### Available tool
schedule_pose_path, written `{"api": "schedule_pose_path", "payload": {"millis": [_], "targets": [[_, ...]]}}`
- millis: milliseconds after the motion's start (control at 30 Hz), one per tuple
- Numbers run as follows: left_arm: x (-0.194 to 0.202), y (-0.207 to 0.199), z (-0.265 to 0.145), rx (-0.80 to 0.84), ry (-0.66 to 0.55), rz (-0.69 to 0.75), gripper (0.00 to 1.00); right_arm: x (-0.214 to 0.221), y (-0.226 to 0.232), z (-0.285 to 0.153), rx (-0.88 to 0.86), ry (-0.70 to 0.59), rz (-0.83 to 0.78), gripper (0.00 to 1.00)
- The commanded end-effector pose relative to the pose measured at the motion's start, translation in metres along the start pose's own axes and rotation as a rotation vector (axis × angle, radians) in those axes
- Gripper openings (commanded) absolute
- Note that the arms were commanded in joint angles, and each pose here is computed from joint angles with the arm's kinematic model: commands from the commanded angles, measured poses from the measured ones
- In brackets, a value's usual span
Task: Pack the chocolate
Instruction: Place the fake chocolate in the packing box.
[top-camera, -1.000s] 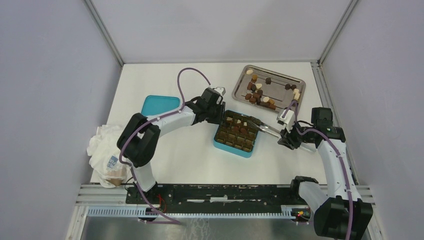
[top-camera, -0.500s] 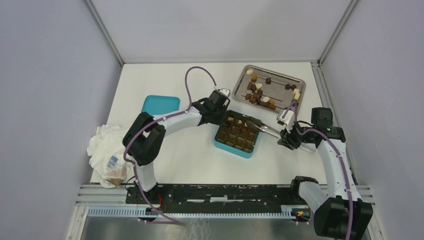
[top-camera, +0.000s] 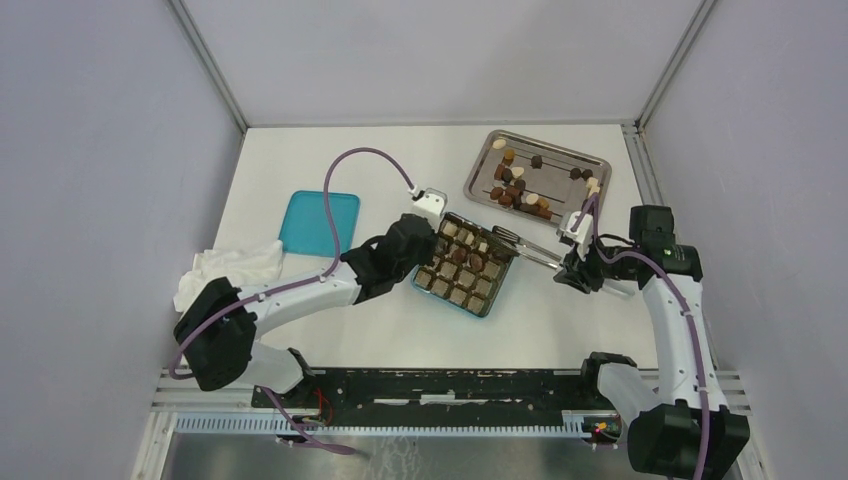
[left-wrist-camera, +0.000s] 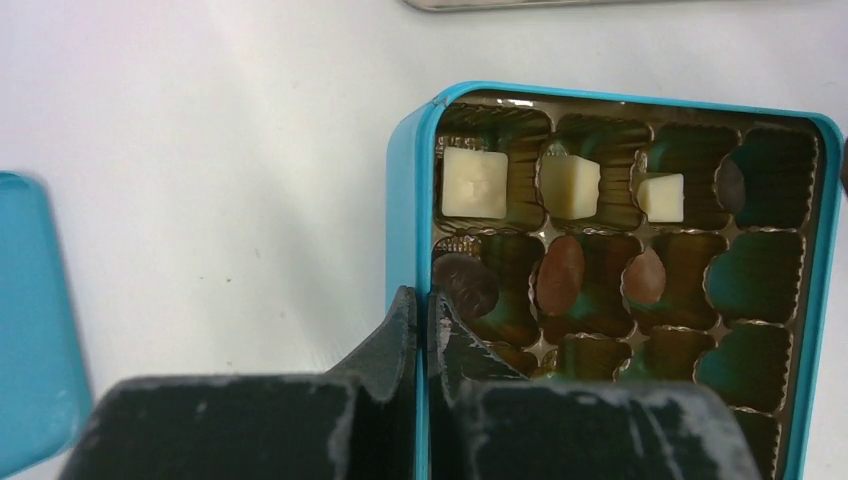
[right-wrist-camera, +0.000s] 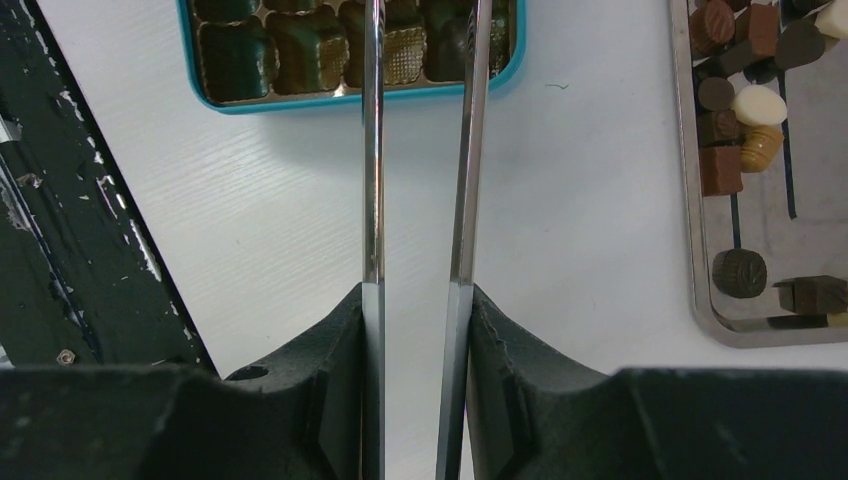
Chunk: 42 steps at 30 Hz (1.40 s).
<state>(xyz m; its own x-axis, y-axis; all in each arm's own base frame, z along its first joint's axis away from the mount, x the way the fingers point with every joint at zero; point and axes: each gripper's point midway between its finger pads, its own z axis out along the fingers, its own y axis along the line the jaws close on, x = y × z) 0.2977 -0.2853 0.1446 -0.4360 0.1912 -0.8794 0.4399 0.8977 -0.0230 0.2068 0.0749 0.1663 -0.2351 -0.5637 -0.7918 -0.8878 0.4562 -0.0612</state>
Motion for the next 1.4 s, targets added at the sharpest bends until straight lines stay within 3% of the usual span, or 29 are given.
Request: {"api": "schedule_pose_path", "payload": {"millis": [0, 167, 567, 700, 1067, 1367], "targets": [[-0.055, 0.006, -0.014, -0.033, -0.229, -0.032, 0.02, -0.028, 0.006, -0.011, -0.02, -0.079, -0.079, 0.0], [-0.045, 0.007, -0.007, -0.049, -0.191, -0.044, 0.02, -0.028, 0.008, -0.013, -0.016, -0.073, -0.094, 0.0], [0.013, 0.003, 0.045, -0.055, 0.091, -0.17, 0.02, 0.026, -0.008, 0.005, 0.036, 0.088, -0.007, 0.0], [0.024, 0.002, 0.053, -0.058, 0.134, -0.18, 0.02, 0.031, -0.012, 0.009, 0.033, 0.105, 0.01, 0.0], [0.018, 0.005, 0.043, -0.062, 0.126, -0.211, 0.44, 0.05, -0.012, 0.024, 0.012, 0.168, 0.044, 0.01], [-0.029, 0.01, -0.004, 0.046, 0.029, -0.229, 0.81, 0.052, -0.008, 0.031, -0.005, 0.185, 0.046, 0.04]]}}
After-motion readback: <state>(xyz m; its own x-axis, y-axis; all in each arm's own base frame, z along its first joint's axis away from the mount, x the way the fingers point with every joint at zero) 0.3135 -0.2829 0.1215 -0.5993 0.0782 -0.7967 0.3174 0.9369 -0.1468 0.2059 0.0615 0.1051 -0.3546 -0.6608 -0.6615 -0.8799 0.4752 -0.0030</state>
